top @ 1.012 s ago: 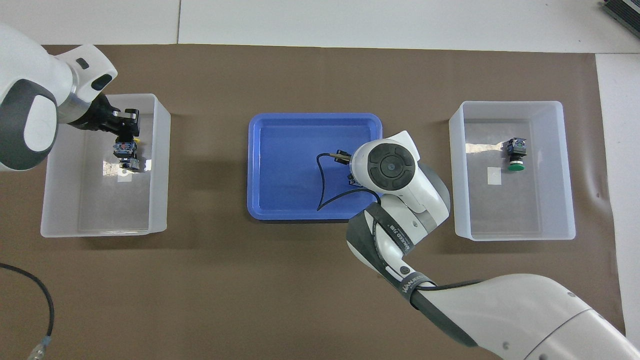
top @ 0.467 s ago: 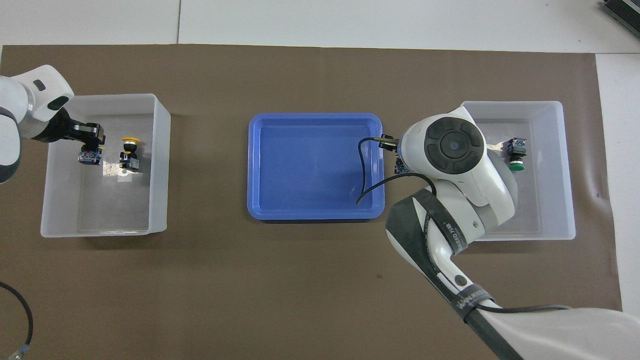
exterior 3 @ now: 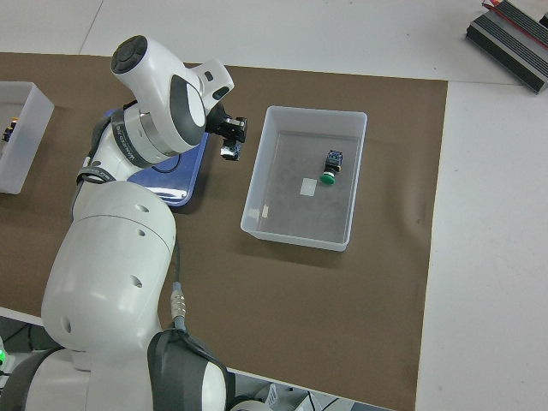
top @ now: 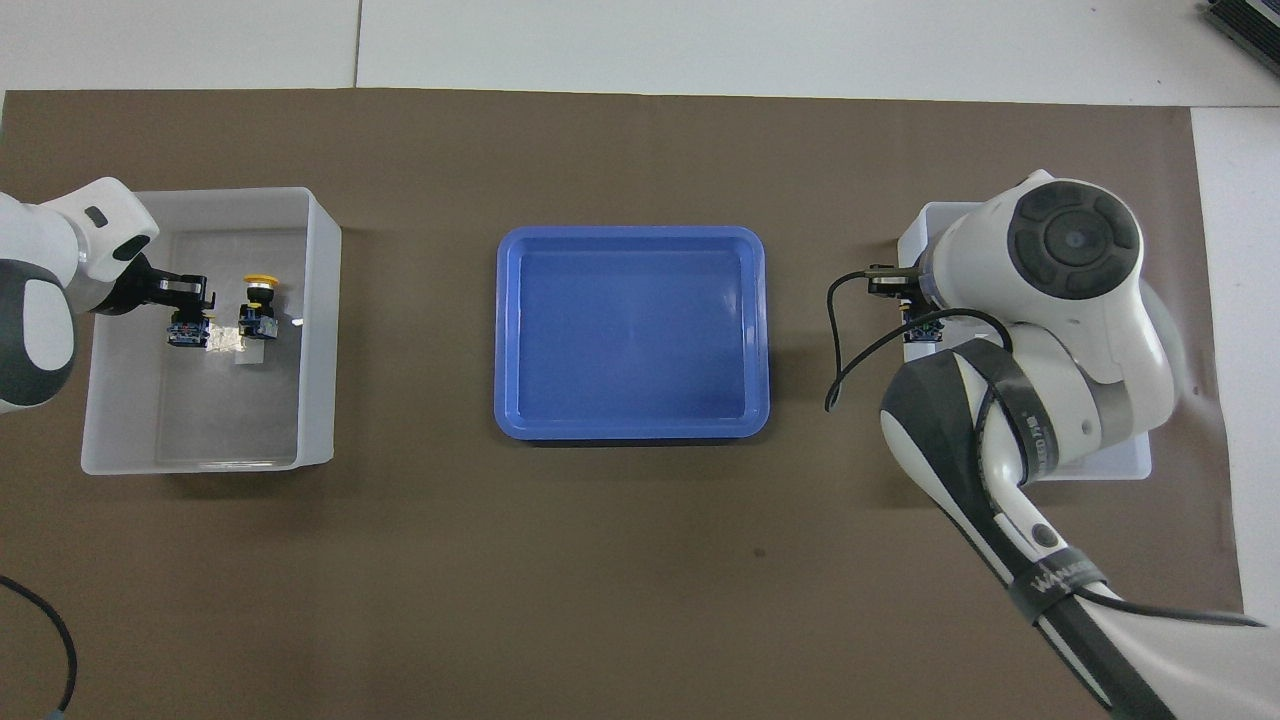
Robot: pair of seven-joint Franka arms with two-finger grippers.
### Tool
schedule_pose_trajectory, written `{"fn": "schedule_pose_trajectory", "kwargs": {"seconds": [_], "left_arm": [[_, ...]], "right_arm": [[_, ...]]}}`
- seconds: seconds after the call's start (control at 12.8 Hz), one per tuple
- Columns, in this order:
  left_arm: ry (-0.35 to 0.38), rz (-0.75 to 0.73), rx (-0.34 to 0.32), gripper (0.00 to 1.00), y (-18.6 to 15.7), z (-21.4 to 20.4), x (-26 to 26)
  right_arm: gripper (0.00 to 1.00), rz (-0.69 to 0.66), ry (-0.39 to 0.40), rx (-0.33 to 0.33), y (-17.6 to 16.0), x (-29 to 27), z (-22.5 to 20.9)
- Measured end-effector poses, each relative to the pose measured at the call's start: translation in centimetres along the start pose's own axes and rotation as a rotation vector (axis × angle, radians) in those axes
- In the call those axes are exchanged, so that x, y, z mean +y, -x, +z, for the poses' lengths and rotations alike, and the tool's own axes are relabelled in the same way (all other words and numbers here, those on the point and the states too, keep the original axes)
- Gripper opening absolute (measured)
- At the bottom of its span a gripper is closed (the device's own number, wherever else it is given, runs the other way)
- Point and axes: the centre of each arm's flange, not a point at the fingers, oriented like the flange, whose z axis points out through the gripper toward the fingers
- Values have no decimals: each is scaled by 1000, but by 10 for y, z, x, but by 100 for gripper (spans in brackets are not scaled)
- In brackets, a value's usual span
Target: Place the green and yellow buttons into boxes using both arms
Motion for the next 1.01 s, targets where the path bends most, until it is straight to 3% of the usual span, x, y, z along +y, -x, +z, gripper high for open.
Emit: {"fn": "schedule_pose_trajectory", "kwargs": {"seconds": [0.23,0.55,0.78,1.01], "left_arm": [[-1,-1,20,33,0,19,-1],[-1,-4,23,33,1,29,-5],[-8,7,22,34,2,29,-7],[-10,18,20,45,-2,22,-8]], "right_arm": [[33,-80,-73,-60,-6,58,20],[33,-138,-75,-117,8,86,53],[33,-136,-83,-118,25,99,87],[33,-131,-92,-116,42,106,115]]}}
